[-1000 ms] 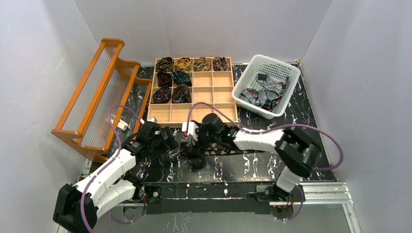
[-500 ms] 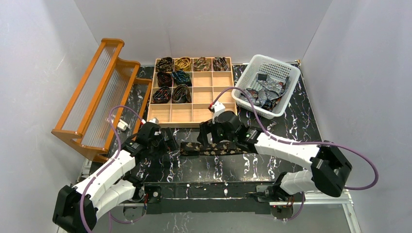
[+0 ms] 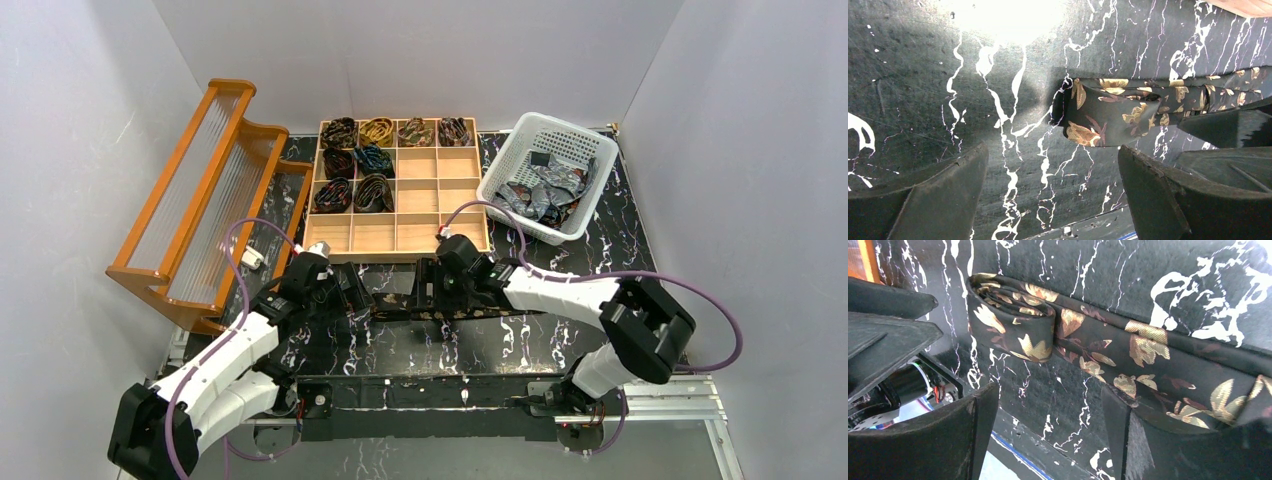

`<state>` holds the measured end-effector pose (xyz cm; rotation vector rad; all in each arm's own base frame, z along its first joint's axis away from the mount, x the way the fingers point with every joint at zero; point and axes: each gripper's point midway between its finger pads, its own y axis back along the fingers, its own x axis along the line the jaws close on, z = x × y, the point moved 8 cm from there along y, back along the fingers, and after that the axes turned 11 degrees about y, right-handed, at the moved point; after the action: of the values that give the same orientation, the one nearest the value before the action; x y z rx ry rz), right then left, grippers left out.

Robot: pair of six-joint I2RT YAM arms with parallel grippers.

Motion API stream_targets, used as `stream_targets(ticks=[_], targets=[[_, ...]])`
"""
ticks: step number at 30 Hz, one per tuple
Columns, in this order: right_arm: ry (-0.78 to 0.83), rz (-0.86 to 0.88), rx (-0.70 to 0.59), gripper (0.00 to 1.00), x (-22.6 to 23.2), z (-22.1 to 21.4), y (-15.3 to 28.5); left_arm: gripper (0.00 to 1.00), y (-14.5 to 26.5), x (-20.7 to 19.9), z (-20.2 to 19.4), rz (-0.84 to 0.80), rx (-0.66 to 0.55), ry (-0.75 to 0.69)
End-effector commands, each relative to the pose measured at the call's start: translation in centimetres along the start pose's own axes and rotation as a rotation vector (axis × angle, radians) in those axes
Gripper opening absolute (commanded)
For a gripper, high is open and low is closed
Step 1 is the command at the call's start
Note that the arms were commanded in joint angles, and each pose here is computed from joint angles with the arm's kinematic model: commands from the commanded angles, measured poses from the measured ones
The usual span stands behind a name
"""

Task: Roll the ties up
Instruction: Roll the tie at the center of the board.

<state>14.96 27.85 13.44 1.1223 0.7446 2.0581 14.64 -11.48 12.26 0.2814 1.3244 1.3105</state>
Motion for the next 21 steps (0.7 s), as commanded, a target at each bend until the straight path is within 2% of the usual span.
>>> stream_targets(ticks=[1,11,18,21], targets=[[-0.080,0.058,0.006,0.80,1.5,1.2,-0.2,0.98,-0.1,-0.2,0.0,-0.031,-0.003,0.004],[-0.102,0.088,-0.035,0.68,1.9,2.3,-1.2,0.98,0.3,-0.4,0.5,-0.053,-0.058,0.023],[-0.155,0.114,0.021,0.57,1.3,2.8,-2.4,0.97,-0.2,-0.2,-0.1,-0.086,-0.035,0.021],[-0.155,0.170,0.052,0.56,1.6,2.5,-3.0,0.96,-0.4,-0.1,-0.2,-0.095,-0.032,0.011]])
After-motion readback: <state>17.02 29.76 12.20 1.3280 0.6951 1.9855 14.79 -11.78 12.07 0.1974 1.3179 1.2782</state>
